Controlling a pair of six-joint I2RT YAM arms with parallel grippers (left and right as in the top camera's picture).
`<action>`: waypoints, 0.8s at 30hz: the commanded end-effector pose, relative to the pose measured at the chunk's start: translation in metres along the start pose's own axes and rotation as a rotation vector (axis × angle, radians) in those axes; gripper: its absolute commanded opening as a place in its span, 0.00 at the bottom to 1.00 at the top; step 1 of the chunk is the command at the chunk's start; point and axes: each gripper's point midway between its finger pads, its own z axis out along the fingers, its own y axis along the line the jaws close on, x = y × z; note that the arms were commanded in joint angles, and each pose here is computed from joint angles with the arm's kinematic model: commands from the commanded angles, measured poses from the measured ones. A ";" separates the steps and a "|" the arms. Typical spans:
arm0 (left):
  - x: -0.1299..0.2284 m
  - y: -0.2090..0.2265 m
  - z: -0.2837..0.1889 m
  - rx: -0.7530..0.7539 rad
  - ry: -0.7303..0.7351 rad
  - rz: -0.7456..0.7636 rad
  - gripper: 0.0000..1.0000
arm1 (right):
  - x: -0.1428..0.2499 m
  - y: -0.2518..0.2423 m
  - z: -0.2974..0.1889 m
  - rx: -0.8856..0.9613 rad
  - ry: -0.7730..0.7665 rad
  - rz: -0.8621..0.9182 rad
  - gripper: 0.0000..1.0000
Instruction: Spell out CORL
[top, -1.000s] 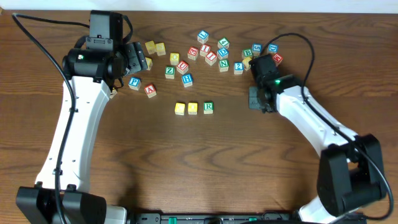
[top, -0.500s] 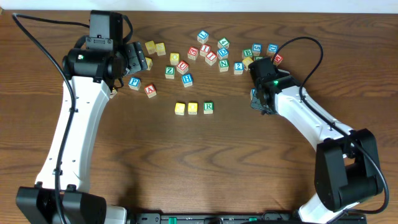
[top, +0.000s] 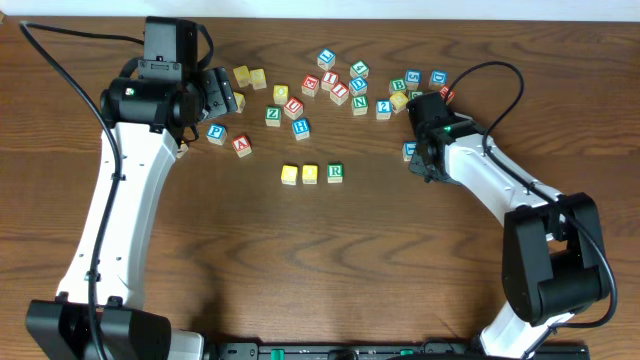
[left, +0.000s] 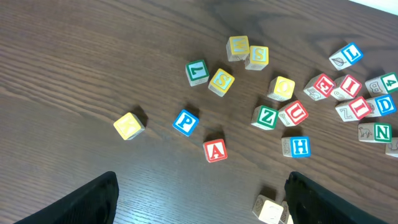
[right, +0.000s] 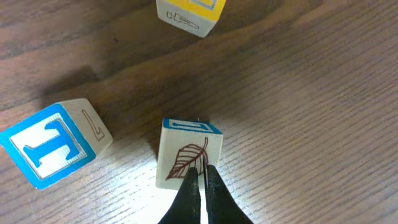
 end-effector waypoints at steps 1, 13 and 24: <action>0.001 0.001 -0.002 0.001 0.000 0.001 0.84 | 0.000 -0.005 0.004 0.023 -0.003 -0.012 0.01; 0.001 0.001 -0.002 0.001 0.000 0.001 0.84 | 0.013 0.001 0.010 -0.016 0.036 -0.049 0.01; 0.001 0.001 -0.002 0.001 0.000 0.001 0.84 | 0.059 0.008 0.016 -0.065 0.170 -0.122 0.01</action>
